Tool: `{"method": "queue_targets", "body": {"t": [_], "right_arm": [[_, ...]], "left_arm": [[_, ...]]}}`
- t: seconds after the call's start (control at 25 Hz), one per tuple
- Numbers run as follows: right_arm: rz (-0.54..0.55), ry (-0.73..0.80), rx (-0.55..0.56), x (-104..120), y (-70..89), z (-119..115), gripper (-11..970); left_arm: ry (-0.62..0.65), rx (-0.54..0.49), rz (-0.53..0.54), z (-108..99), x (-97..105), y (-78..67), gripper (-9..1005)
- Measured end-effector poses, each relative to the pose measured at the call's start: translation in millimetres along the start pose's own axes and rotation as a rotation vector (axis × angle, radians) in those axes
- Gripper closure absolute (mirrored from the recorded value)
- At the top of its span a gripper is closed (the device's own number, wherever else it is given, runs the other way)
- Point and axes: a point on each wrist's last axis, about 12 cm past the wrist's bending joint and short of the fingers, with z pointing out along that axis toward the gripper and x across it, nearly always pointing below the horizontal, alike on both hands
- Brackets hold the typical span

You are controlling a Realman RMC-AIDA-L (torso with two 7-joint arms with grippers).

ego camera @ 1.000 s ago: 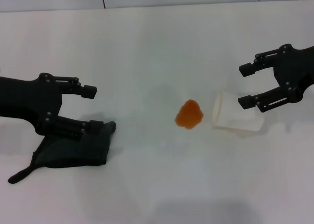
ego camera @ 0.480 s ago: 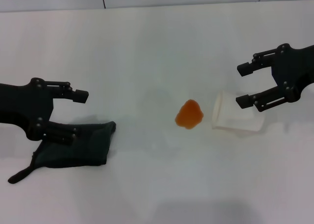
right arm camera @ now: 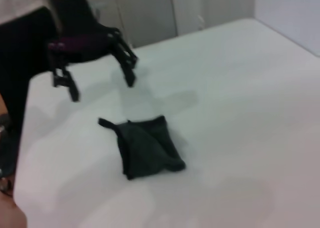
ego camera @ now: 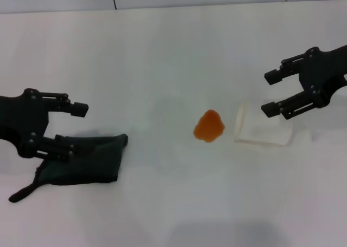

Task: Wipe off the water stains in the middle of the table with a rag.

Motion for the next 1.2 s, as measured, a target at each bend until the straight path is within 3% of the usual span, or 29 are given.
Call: {"method": "queue_targets", "body": {"t": [0.28,0.88,1.2], "right_arm": [[0.031,0.161,0.018,-17,-6.5,13,163],[0.024,0.445,0.074,-25,-22.6,36,164],[0.000,0.521,0.073,-32,-22.4,54,164]], "left_arm": [[0.041,0.002,-0.010,-3,4,0.0,135],[0.085,0.004,-0.013,1,9,0.4,142],[0.096,0.007,-0.007,2,5,2.0,145]]}}
